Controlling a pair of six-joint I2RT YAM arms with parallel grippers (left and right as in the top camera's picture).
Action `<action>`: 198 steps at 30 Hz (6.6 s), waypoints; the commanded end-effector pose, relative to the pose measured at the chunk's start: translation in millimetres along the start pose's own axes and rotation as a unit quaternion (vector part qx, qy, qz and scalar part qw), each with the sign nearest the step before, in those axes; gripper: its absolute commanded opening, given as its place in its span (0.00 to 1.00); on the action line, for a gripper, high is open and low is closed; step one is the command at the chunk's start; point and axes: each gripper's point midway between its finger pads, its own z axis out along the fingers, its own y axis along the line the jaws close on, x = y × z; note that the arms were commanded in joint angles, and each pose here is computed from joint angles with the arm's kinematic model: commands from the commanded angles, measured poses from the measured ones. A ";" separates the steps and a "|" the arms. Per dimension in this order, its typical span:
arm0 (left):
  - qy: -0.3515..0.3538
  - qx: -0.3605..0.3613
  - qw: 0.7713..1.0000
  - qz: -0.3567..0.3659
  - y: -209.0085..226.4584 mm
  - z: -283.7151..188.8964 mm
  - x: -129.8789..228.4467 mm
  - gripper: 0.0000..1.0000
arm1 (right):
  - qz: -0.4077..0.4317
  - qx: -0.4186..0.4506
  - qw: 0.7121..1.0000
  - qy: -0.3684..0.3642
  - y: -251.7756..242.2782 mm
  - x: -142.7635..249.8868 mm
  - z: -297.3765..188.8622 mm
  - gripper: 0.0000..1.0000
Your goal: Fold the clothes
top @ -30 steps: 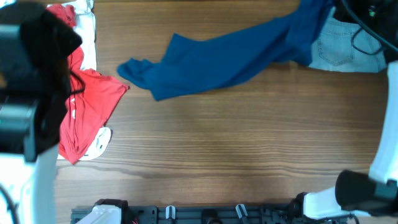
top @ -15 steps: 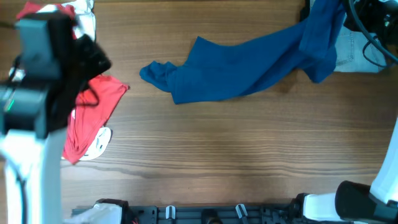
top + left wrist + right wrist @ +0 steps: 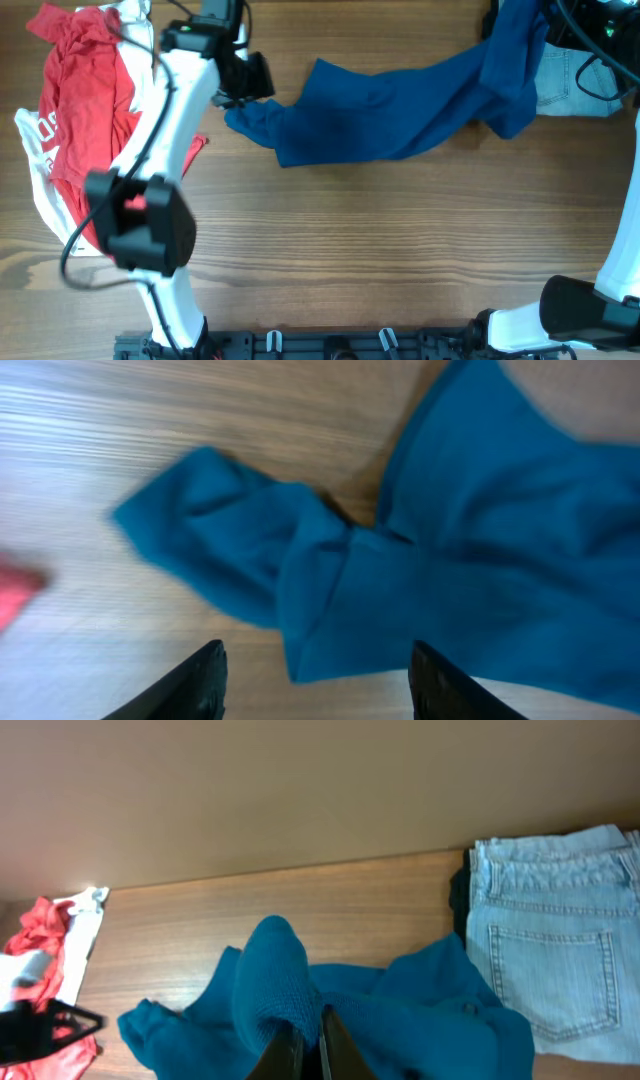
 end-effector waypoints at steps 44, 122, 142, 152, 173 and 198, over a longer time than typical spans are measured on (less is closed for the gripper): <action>0.020 -0.001 0.994 0.109 -31.4 100.1 9.1 0.63 | 0.001 0.032 0.999 0.021 -18.1 6.6 14.9 0.04; 0.070 0.004 0.991 0.113 -33.8 134.8 37.9 0.20 | 0.001 0.043 0.999 0.021 -21.9 6.6 14.9 0.04; -0.061 0.041 0.992 0.105 -48.2 20.7 -26.5 0.04 | 0.000 0.043 0.999 0.014 -21.8 3.0 15.1 0.04; -0.220 0.034 0.971 0.084 -29.3 -128.9 -58.0 0.04 | 0.001 0.043 0.999 0.010 -21.8 1.1 15.1 0.04; -0.131 -0.001 0.990 0.060 -12.1 -115.6 -13.2 0.04 | -0.001 0.043 0.999 0.012 -21.8 1.9 15.1 0.04; 0.009 -0.042 0.997 0.065 14.4 72.4 -13.2 0.60 | 0.000 0.056 0.998 0.019 -26.2 5.5 14.5 0.04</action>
